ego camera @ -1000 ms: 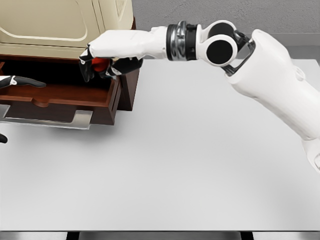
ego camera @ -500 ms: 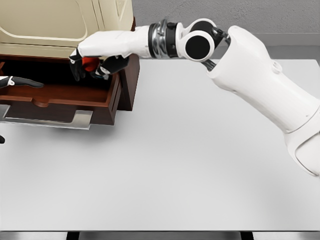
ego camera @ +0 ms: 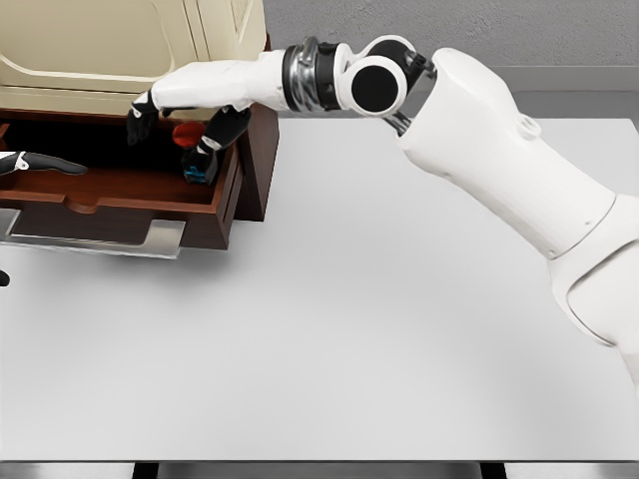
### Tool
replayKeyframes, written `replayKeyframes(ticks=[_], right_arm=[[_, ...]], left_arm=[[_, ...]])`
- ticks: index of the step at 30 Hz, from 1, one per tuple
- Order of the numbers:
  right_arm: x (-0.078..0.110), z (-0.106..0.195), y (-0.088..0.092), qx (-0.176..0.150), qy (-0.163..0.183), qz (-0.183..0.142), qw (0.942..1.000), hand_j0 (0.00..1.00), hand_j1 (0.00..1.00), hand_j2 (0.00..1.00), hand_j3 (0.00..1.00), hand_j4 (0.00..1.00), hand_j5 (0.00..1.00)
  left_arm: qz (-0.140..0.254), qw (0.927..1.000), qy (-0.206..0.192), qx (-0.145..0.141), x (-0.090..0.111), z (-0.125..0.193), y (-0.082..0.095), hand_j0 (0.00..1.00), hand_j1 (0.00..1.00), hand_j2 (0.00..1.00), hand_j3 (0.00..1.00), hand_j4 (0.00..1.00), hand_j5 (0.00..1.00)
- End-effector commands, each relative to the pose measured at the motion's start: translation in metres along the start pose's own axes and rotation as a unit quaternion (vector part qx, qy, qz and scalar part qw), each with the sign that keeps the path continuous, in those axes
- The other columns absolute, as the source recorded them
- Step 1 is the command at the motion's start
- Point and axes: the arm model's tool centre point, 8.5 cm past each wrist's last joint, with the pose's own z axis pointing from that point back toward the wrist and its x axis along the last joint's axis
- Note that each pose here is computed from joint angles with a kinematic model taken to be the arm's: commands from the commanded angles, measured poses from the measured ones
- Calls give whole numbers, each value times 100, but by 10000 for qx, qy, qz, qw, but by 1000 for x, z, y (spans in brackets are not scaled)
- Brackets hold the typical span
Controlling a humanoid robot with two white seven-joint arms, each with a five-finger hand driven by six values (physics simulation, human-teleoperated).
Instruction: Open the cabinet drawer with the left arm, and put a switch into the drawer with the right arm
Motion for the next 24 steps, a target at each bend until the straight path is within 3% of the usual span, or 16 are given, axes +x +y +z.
replayKeyframes(ticks=[1, 5, 9, 13, 16, 19, 24], right_arm=[[0, -4, 0, -7, -7, -60, 10000, 82, 82, 82, 82, 82, 82], [13, -28, -8, 38, -58, 68, 10000, 82, 82, 82, 82, 82, 82], [18, -32, -12, 38, -103, 111, 9999, 83, 83, 83, 83, 83, 83], [23, -31, -17, 17, -144, 196, 9997, 93, 93, 93, 93, 93, 93], [20, -18, -21, -15, -77, 296, 9995, 100, 100, 100, 100, 100, 100], [14, 15, -26, -74, 34, 513, 9987, 100, 100, 100, 100, 100, 100], [24, 60, -22, -56, -19, 941, 9955, 100, 100, 100, 100, 100, 100]], left_arm=[[32, 10000, -6, 29, 0, 0, 1, 100, 100, 100, 100, 100, 100], [27, 10000, -2, 25, 0, 0, 1, 100, 100, 100, 100, 100, 100], [27, 10000, -2, 25, 0, 0, 1, 100, 100, 100, 100, 100, 100], [27, 10000, -2, 25, 0, 0, 1, 100, 100, 100, 100, 100, 100], [27, 10000, -2, 25, 0, 0, 1, 100, 100, 100, 100, 100, 100], [55, 10000, -2, 12, -1, 0, -1, 100, 100, 100, 100, 100, 100], [28, 9999, -101, 58, 1, -4, 1, 100, 100, 100, 100, 100, 100]])
